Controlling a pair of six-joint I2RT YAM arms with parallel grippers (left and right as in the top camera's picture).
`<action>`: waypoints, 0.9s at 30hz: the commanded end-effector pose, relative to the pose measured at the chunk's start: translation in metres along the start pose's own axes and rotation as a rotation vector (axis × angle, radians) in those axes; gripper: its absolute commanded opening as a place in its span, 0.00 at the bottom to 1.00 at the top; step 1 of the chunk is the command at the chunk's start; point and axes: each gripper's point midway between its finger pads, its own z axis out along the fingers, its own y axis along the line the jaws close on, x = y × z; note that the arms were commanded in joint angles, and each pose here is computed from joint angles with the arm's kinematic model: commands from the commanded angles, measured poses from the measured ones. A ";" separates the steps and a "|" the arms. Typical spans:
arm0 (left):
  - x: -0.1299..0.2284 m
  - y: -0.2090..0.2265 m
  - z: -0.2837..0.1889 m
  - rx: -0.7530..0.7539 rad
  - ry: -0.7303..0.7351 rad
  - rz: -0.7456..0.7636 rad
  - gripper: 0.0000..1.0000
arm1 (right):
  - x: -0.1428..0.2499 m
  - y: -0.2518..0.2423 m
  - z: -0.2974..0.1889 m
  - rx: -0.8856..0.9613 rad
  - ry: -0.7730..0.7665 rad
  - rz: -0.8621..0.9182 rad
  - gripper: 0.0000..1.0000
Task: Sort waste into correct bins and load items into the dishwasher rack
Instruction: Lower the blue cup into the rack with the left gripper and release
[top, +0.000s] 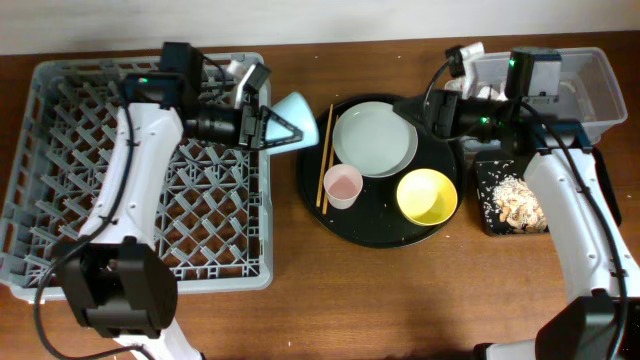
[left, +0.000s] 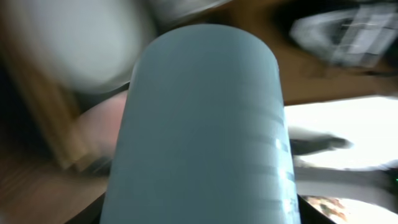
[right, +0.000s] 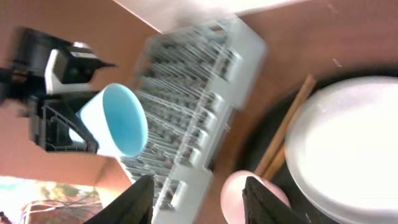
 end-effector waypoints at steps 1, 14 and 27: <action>0.030 0.079 -0.043 -0.612 0.135 -0.108 0.31 | 0.009 -0.029 0.001 0.202 0.024 -0.020 0.48; 0.089 0.117 -0.079 -0.937 0.316 -0.327 0.31 | 0.036 -0.042 0.014 0.380 0.116 -0.027 0.48; 0.089 0.118 -0.025 -0.876 0.341 -0.226 0.32 | 0.038 -0.048 0.011 0.414 0.125 -0.018 0.48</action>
